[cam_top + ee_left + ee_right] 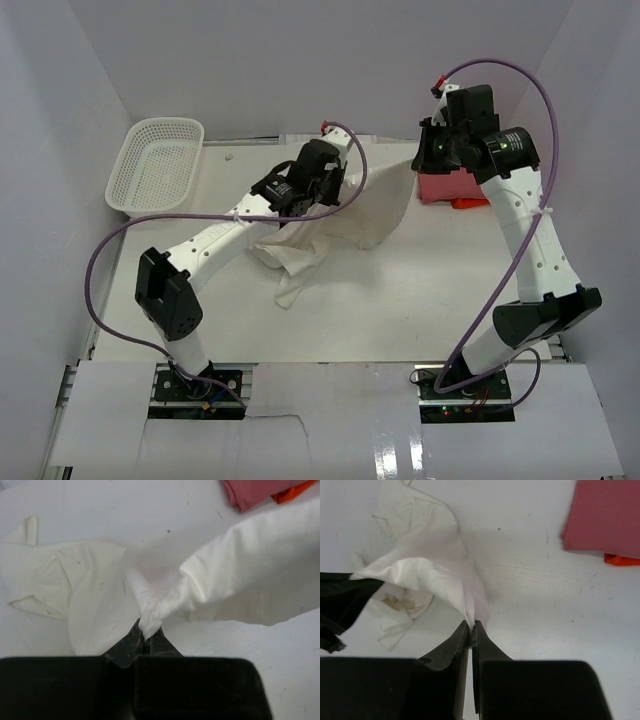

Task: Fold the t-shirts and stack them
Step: Flatten out the tshirt

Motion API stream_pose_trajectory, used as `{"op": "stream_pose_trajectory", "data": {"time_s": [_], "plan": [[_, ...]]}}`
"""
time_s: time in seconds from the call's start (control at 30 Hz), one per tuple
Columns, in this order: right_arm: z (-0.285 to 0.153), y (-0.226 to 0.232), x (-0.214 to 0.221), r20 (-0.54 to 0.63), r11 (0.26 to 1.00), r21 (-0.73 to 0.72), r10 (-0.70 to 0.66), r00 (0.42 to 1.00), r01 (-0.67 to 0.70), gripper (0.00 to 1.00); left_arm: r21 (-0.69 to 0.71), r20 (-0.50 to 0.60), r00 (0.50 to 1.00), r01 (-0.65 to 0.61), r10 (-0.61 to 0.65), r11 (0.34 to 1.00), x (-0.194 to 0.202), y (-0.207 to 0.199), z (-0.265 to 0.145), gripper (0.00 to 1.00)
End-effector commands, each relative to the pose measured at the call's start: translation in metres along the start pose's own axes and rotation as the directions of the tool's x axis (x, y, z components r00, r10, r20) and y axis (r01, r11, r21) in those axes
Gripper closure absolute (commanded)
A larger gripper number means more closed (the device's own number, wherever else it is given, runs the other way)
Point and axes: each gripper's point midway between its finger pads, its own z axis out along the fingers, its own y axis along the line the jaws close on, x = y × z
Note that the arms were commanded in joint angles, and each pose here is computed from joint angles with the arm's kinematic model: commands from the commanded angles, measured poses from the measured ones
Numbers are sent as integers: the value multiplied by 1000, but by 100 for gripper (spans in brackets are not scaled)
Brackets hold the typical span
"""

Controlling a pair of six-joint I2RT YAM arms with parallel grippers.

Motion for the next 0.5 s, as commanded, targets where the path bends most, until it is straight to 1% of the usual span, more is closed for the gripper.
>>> {"op": "stream_pose_trajectory", "data": {"time_s": [0.0,0.03,0.07,0.1,0.13,0.17,0.2,0.23,0.27,0.3,0.37,0.4,0.43,0.47], "plan": [[-39,-11,-15,140,999,38,-8,990,3,92,34,30,999,39,-40,999,-19,5,-34,100],[-39,-21,-13,134,998,68,1,991,-11,92,34,30,998,45,-46,998,-16,6,-39,82],[-40,-25,-13,137,997,75,4,991,-15,92,34,23,999,43,-44,998,-6,8,-40,70],[-40,-28,-14,138,997,75,7,990,-18,92,40,56,997,45,-47,998,-12,11,-55,62],[-41,-35,-16,141,997,80,12,990,-23,92,30,66,997,45,-47,999,-11,15,-61,47],[-40,-35,-16,138,997,70,15,990,-25,92,23,51,998,40,-41,999,1,19,-63,41],[-40,-37,-17,140,997,75,13,990,-24,92,32,75,996,41,-43,999,-2,22,-77,36],[-39,-39,-18,139,997,74,13,990,-23,92,37,74,997,36,-39,999,2,23,-81,21],[-39,-41,-20,144,997,75,11,990,-22,92,53,66,997,35,-38,998,8,22,-84,18],[-38,-45,-21,146,996,86,16,989,-29,92,64,27,999,28,-30,998,28,22,-83,14],[-35,-52,-25,150,994,106,23,988,-40,92,52,35,999,40,-42,998,37,27,-92,10],[-35,-56,-26,148,992,116,30,989,-48,92,37,1,1000,29,-29,999,58,32,-87,8],[-36,-58,-26,152,991,122,31,988,-50,92,-3,19,999,29,-29,1000,60,41,-92,6],[-35,-59,-23,145,991,124,33,989,-52,92,-13,29,999,22,-21,1000,61,45,-91,2]]}}
